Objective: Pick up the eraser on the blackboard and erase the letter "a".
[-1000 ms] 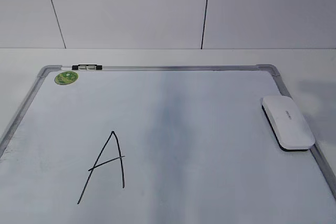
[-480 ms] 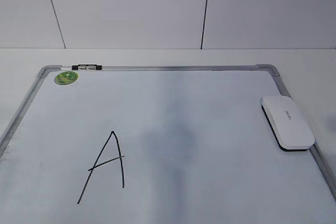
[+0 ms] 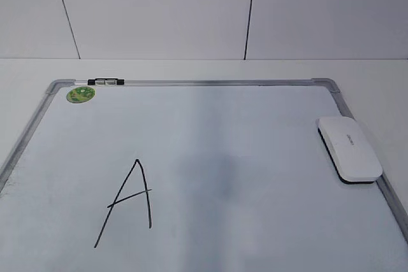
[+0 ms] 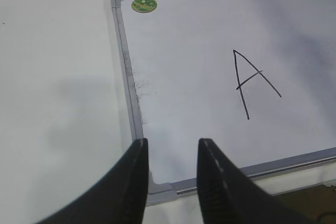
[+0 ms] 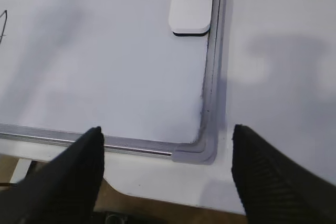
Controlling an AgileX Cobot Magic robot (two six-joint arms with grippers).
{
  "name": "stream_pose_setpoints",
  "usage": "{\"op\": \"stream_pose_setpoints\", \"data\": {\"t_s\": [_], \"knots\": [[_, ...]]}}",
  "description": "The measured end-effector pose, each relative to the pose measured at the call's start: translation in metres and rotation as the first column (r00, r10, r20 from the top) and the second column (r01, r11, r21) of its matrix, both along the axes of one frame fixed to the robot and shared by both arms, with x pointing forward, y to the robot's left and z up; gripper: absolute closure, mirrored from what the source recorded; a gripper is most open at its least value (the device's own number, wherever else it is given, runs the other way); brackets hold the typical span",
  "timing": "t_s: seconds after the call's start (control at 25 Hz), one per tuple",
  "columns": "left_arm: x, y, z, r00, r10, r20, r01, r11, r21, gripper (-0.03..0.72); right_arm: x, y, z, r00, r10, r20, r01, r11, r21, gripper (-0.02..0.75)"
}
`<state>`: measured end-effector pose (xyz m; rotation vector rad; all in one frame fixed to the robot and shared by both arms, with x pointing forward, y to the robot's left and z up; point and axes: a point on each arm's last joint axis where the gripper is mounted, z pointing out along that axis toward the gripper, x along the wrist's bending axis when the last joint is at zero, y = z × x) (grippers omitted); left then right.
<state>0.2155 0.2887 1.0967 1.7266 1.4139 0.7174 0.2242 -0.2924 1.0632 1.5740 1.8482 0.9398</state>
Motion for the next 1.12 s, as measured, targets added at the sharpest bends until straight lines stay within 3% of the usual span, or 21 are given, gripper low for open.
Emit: {"op": "stream_pose_setpoints", "data": {"t_s": [0.24, 0.56, 1.12], "knots": [[-0.009, 0.001, -0.019, 0.999, 0.002, 0.040, -0.001, 1.000, -0.004, 0.451, 0.002, -0.003, -0.008, 1.000, -0.012, -0.011, 0.012, 0.999, -0.044, 0.158], [0.014, 0.000, -0.045, 0.999, 0.019, 0.035, -0.019, 1.000, -0.012, 0.451, 0.014, -0.010, -0.010, 0.994, -0.058, 0.088, 0.069, 0.990, -0.121, 0.158], [0.016, 0.002, -0.045, 0.998, 0.032, 0.056, -0.032, 0.999, 0.003, 0.452, 0.016, -0.009, -0.017, 0.997, -0.052, 0.062, 0.058, 0.992, -0.113, 0.158]]}}
